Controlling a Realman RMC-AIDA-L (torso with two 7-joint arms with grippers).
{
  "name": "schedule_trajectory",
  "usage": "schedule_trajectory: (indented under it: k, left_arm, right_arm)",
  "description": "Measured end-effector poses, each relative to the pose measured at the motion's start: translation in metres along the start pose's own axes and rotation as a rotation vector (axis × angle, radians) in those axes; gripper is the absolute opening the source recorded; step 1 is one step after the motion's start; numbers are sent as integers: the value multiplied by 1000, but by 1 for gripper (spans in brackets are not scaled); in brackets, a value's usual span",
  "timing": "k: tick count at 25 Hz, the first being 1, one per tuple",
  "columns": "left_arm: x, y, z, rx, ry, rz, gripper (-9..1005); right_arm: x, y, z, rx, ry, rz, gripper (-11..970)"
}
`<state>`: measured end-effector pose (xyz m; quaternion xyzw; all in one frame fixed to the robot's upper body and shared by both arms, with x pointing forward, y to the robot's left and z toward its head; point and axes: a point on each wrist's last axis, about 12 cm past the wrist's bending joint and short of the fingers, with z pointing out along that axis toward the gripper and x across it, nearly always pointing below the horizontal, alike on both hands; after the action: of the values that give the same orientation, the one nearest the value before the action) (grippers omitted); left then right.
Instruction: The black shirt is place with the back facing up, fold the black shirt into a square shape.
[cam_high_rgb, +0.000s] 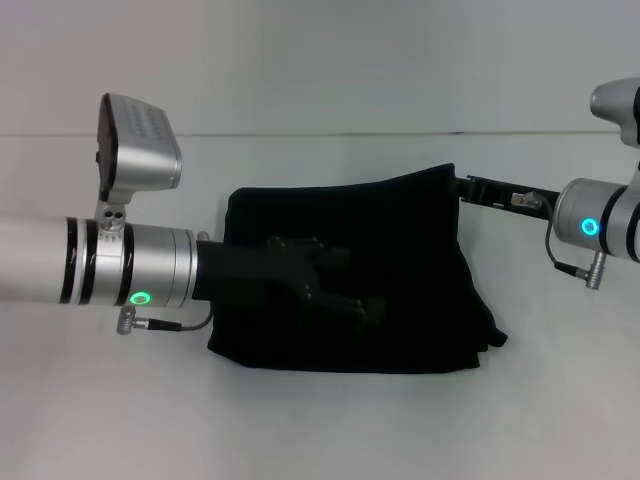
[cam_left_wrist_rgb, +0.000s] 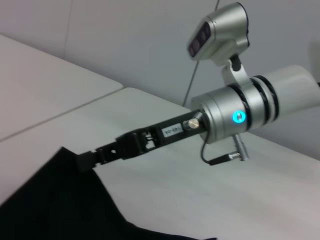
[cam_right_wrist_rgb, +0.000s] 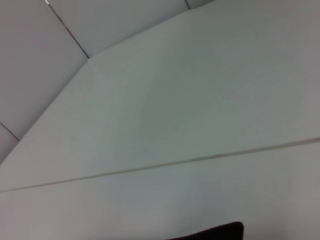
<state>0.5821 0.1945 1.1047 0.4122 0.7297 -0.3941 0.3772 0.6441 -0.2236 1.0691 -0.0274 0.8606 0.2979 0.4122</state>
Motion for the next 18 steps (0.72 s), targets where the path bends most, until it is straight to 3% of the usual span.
schedule_trajectory:
  k: [4,10,18]
  left_arm:
    - [-2,7,0,-59,-18,-12,948]
    - [-9,30,-1,-248,-48,-105,948]
    - [-11,61,1,-490,-88,-368,948]
  right_arm:
    - [-1,0,0,2,-2,-6,113]
    - [-8,-3,-5,-7,-26,-14,168]
    - [-14,-11,-22,-83,-10,-7,342]
